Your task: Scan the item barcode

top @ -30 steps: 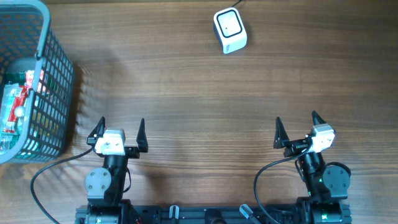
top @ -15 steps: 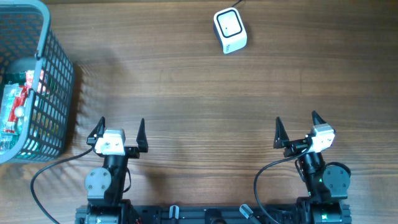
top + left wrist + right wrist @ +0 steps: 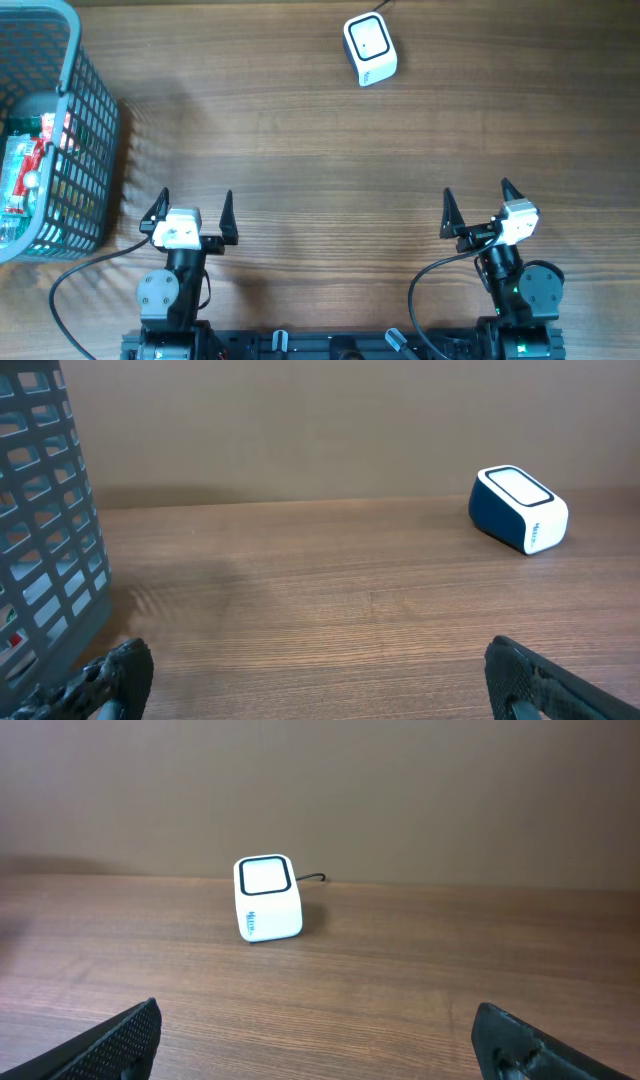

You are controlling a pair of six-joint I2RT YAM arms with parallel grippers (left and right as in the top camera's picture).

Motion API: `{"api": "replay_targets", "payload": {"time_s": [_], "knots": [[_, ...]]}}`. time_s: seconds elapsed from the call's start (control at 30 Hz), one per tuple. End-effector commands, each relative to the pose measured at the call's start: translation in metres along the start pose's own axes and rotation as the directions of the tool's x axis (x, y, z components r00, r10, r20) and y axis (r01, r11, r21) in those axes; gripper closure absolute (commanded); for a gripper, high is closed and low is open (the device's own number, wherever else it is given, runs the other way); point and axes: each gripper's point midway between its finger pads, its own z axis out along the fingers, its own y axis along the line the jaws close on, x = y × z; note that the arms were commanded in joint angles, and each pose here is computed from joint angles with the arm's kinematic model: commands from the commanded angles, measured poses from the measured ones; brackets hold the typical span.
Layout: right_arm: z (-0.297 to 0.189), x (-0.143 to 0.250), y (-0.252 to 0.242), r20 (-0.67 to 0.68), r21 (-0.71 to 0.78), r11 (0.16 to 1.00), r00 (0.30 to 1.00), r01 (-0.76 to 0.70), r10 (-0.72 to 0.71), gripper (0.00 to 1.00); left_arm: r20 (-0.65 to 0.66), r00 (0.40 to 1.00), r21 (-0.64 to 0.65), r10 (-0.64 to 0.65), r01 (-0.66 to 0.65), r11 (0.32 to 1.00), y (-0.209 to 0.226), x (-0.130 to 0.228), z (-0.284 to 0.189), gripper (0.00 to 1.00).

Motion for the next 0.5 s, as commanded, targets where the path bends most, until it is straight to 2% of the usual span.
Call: {"api": "replay_targets", "payload": {"time_s": [0.0, 0.23, 0.37, 0.47], "knots": [[0.000, 0.000, -0.002, 0.001, 0.007, 1.000, 1.000, 0.003, -0.003, 0.00, -0.011, 1.000, 0.015, 0.014, -0.014, 1.000, -0.002, 0.003, 0.000, 0.00], [0.000, 0.000, -0.002, 0.001, 0.007, 1.000, 1.000, 0.003, -0.003, 0.00, -0.004, 1.000, 0.015, 0.015, -0.015, 1.000, -0.002, 0.002, 0.000, 0.00], [0.000, 0.000, -0.002, 0.001, 0.007, 1.000, 1.000, 0.003, -0.003, 0.00, 0.048, 0.998, 0.034, 0.039, -0.040, 0.999, -0.006, -0.011, 0.000, 0.00], [0.000, 0.000, -0.002, 0.001, 0.007, 1.000, 1.000, 0.003, -0.003, 0.00, 0.209, 0.978, 0.130, 0.027, -0.055, 0.990, -0.023, -0.054, -0.008, 0.00]]}}
